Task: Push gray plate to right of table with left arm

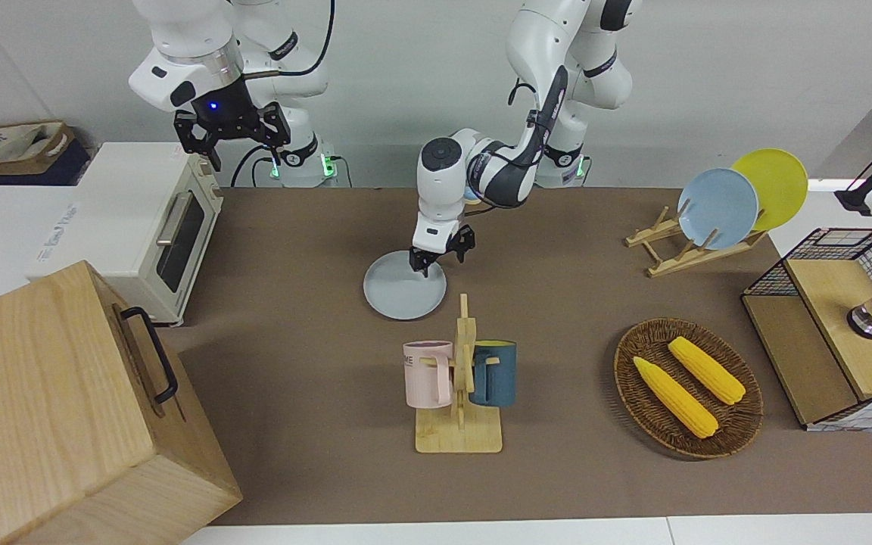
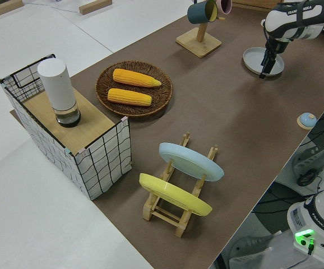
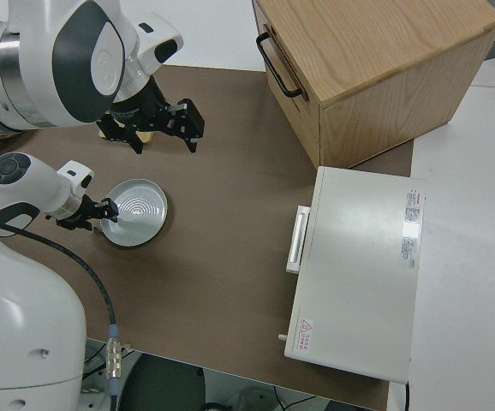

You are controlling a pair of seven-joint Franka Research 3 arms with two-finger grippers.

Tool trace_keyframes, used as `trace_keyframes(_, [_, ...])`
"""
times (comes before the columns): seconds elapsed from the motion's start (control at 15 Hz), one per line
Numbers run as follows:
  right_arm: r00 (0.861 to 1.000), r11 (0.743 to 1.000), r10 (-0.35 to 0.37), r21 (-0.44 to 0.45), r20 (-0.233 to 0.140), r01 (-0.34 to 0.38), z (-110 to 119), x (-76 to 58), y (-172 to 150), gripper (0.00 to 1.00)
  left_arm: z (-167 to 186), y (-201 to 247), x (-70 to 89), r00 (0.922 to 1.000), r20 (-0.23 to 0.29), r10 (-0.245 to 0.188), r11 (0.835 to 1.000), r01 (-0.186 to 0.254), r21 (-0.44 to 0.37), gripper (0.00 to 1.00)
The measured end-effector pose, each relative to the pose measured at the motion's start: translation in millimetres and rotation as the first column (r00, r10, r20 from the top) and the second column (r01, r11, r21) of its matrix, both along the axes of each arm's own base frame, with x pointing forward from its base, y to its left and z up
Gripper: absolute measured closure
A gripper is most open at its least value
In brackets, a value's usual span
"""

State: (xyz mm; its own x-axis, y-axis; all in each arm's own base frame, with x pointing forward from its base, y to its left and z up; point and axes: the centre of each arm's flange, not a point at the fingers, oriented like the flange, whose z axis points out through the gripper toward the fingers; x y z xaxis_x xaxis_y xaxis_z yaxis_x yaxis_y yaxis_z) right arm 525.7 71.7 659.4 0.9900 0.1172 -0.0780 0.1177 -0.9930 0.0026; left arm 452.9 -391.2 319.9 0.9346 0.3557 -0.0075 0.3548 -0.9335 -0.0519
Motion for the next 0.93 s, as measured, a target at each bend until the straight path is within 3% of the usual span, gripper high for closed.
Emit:
trace_keyframes(0.33, [1.0, 1.0, 0.0, 0.0, 0.0, 0.0, 0, 0.0, 0, 0.01, 78, 80, 48.9, 0.9942, -0.061, -0.088, 0.996, 0.09, 0.018, 0.0])
trace_keyframes(0.47, [1.0, 1.0, 0.0, 0.0, 0.0, 0.0, 0, 0.0, 0, 0.01, 115, 140, 64.9, 0.9857, -0.093, -0.14, 0.99, 0.139, -0.017, 0.0])
trace_keyframes(0.6, [1.0, 1.0, 0.0, 0.0, 0.0, 0.0, 0, 0.0, 0, 0.01, 145, 188, 72.3, 0.9773, -0.092, -0.191, 0.981, 0.187, -0.045, 0.0])
trace_keyframes(0.8, [1.0, 1.0, 0.0, 0.0, 0.0, 0.0, 0, 0.0, 0, 0.01, 187, 238, 76.4, 0.9728, -0.084, -0.216, 0.976, 0.212, -0.06, 0.0])
trace_keyframes(0.93, [1.0, 1.0, 0.0, 0.0, 0.0, 0.0, 0, 0.0, 0, 0.01, 218, 256, 76.4, 0.9638, -0.085, -0.253, 0.967, 0.248, -0.066, 0.0])
